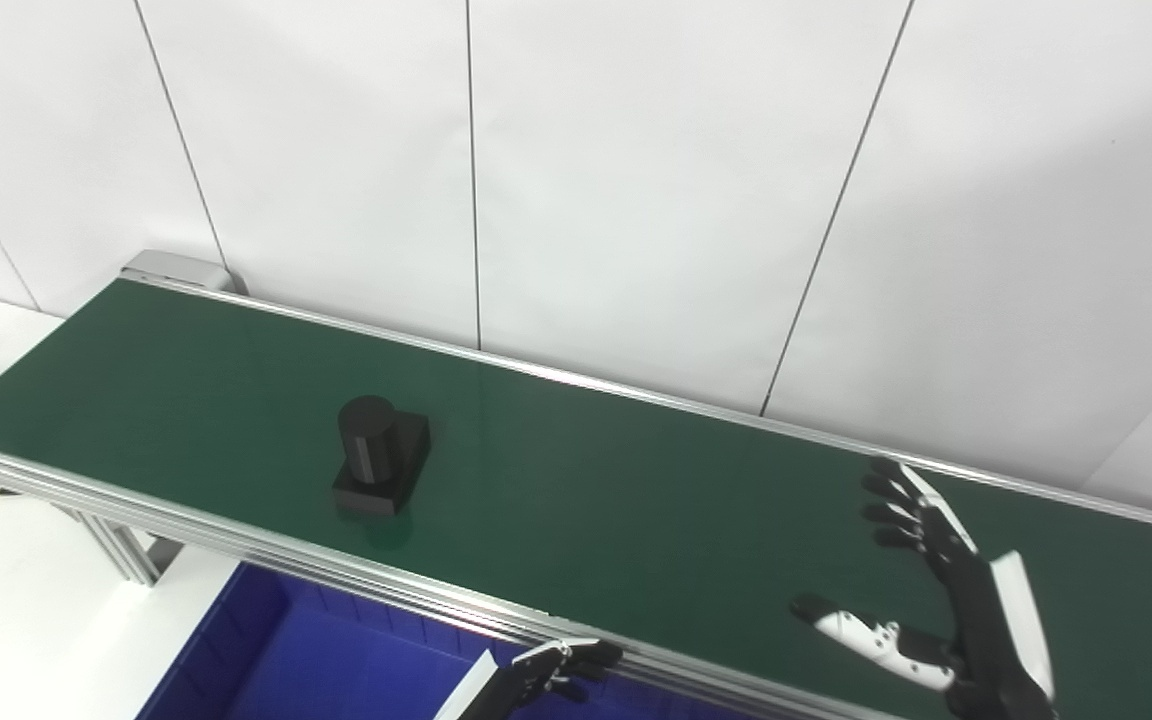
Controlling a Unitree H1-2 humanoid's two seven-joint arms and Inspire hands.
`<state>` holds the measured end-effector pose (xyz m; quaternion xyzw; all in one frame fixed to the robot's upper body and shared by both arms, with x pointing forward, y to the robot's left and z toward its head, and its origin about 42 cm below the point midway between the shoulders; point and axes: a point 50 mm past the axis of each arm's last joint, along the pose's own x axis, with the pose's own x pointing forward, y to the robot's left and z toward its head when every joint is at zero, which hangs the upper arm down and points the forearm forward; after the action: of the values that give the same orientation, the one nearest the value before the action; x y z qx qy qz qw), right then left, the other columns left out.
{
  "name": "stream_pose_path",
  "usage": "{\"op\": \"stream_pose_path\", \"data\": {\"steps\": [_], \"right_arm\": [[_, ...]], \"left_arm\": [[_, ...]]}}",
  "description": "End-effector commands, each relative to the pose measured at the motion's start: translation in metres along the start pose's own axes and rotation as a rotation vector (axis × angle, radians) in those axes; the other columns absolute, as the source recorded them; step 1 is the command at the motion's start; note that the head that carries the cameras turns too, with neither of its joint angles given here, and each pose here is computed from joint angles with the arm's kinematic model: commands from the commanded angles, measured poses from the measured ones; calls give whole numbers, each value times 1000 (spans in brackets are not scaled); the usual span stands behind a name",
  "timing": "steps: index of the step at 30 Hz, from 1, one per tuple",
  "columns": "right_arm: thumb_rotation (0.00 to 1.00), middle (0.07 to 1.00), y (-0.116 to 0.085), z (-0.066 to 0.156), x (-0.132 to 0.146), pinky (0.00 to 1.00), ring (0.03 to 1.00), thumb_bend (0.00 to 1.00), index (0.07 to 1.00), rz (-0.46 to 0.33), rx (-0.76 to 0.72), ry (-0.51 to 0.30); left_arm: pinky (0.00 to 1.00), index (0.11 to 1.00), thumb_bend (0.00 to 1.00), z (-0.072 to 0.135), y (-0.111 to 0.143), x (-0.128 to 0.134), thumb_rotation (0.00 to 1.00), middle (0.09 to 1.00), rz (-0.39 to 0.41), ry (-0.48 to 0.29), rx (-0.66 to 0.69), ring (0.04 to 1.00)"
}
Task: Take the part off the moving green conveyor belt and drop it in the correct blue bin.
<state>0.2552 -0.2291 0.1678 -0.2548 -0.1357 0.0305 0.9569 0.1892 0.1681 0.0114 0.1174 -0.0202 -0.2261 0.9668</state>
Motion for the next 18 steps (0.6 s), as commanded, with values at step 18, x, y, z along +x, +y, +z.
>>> {"op": "stream_pose_path", "data": {"steps": [18], "right_arm": [[385,809,21,43,63,677,752,801,875,7,-9,-67]], "left_arm": [[729,811,918,10,25,3,197,836,-20,-64,-25,809]]}}
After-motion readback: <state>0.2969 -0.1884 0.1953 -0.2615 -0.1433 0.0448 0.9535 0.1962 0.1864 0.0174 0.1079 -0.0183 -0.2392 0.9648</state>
